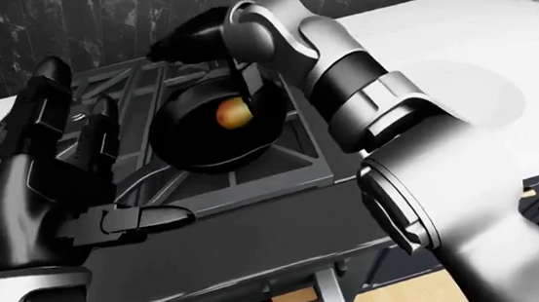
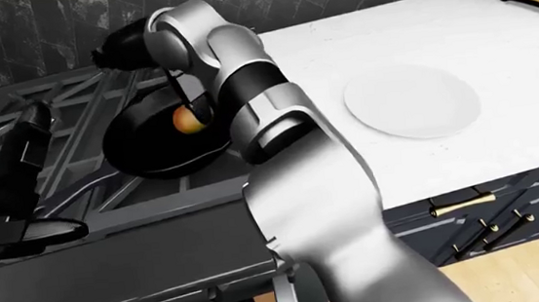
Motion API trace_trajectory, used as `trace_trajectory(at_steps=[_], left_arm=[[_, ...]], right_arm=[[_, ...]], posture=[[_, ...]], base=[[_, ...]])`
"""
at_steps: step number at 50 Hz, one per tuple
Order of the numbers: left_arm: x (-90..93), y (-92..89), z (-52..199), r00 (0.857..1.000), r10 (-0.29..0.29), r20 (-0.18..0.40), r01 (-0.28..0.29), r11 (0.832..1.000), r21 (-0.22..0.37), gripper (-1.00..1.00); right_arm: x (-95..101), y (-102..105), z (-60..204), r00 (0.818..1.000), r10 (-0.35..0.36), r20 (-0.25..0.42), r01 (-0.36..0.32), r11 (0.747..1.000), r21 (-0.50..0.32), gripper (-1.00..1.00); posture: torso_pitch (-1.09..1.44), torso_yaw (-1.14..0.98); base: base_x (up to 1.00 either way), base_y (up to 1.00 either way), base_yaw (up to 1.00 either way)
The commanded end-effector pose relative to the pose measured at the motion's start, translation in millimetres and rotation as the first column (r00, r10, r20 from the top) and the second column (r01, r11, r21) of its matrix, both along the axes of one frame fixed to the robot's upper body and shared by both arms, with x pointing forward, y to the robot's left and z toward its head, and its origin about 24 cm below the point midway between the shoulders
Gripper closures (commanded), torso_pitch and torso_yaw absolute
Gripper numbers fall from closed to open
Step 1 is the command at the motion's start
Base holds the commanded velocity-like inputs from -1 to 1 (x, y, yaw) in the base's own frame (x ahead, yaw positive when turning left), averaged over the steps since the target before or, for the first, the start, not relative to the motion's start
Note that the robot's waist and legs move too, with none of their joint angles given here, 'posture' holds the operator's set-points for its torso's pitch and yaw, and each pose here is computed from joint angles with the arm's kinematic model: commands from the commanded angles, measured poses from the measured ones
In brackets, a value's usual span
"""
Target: Pick the mango from the plate and place it in the pan.
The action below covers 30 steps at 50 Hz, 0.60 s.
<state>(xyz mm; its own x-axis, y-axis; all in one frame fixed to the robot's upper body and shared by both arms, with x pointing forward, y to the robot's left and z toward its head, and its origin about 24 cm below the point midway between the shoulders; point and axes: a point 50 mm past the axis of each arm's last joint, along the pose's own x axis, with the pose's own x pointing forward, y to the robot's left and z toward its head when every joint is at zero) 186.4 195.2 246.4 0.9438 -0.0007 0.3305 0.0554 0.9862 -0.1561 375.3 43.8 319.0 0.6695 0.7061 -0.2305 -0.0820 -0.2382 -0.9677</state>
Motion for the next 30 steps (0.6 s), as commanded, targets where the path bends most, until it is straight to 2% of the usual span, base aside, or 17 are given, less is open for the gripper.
trace_trajectory(at_steps=[1,7,13,17,20,21,23,24,26,27,30], left_arm=[[-3.7,1.2,8,0.998,0.013,0.062,-0.013,1.0,0.004,-1.0],[-2.4,-1.1,5,0.998,0.008,0.056,-0.009,1.0,0.008,-1.0],[-1.1,-1.8,4,0.998,0.007,0.055,-0.008,1.0,0.01,-1.0],[-0.3,-0.3,6,0.998,0.012,0.058,-0.013,1.0,0.009,-1.0],[0.1,1.8,7,0.998,0.017,0.062,-0.017,1.0,0.007,-1.0],[0.5,2.6,8,0.998,0.02,0.066,-0.02,1.0,0.0,-1.0],[0.4,2.2,10,0.997,0.022,0.07,-0.022,1.0,-0.001,-1.0],[0.4,2.5,10,0.997,0.025,0.071,-0.024,1.0,-0.002,-1.0],[0.8,2.5,12,0.997,0.029,0.078,-0.028,1.0,-0.014,-1.0],[0.0,1.2,12,0.996,0.029,0.083,-0.028,0.999,-0.018,-1.0],[-2.6,0.2,17,0.994,0.033,0.103,-0.031,0.999,-0.018,-1.0]], right_arm=[[-6.9,2,25,0.996,0.028,0.088,-0.032,0.998,0.05,-1.0],[-10.1,-7,49,0.989,0.032,0.147,-0.045,0.995,0.09,-1.0],[-12.6,-29,74,0.983,0.036,0.18,-0.064,0.986,0.154,-1.0],[-11.1,-51,83,0.982,0.034,0.188,-0.068,0.981,0.179,-1.0],[-7.7,-85,90,0.982,0.003,0.187,-0.058,0.955,0.29,-1.0],[-7.6,-91,91,0.982,-0.001,0.187,-0.058,0.949,0.31,-1.0],[-7.6,-119,89,0.985,-0.034,0.171,-0.045,0.898,0.439,-1.0],[-9.7,-127,87,0.984,-0.046,0.173,-0.04,0.885,0.464,-1.0],[-23.7,-156,81,0.983,-0.084,0.166,-0.033,0.798,0.601,-1.0],[-36.5,-170,80,0.98,-0.098,0.173,-0.047,0.733,0.679,-1.0],[-68.4,-192,69,0.976,-0.113,0.187,-0.074,0.634,0.77,-1.0]], posture=[[0.0,0.0],[0.0,0.0],[0.0,0.0],[0.0,0.0],[0.0,0.0],[0.0,0.0],[0.0,0.0],[0.0,0.0],[0.0,0.0],[0.0,0.0],[0.0,0.0]], base=[[0.0,0.0,0.0],[0.0,0.0,0.0],[0.0,0.0,0.0],[0.0,0.0,0.0],[0.0,0.0,0.0],[0.0,0.0,0.0],[0.0,0.0,0.0],[0.0,0.0,0.0],[0.0,0.0,0.0],[0.0,0.0,0.0],[0.0,0.0,0.0]])
